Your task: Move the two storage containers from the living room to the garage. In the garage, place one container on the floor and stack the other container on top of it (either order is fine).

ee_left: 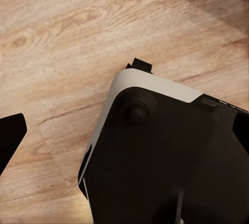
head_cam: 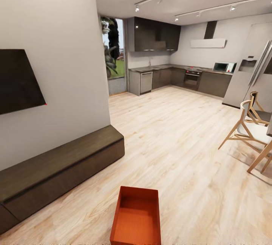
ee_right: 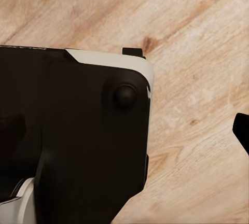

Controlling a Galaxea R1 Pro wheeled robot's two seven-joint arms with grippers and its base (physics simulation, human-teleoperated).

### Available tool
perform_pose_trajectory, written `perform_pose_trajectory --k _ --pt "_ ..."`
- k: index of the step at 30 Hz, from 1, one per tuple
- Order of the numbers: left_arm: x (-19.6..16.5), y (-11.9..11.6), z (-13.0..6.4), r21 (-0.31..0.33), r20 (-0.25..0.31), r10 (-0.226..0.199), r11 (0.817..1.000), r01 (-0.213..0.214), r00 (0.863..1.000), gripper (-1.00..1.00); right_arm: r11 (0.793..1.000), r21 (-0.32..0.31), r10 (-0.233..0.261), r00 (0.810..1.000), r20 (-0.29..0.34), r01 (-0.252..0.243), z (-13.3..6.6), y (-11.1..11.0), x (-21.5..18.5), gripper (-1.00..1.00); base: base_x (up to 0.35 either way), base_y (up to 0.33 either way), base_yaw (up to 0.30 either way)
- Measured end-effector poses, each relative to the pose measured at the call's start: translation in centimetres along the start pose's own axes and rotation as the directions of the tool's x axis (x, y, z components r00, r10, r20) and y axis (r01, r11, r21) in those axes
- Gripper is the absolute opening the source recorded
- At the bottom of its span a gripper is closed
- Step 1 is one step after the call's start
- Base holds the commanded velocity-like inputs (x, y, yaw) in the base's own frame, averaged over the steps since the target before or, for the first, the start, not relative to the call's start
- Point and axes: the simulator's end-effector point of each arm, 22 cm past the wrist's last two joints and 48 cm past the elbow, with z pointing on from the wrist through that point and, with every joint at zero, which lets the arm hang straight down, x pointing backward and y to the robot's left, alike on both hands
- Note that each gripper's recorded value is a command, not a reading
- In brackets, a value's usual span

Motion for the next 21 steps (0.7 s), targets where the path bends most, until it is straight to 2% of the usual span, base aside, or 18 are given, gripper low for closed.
perform_pose_trajectory --k 21 --pt "1.2 0.4 0.3 -0.012 -0.031 0.005 1.000 -0.005 1.000 1.00 1.000 -0.002 -0.002 0.999 -0.034 0.002 0.2 0.0 1.4 1.00 0.000 0.000 0.000"
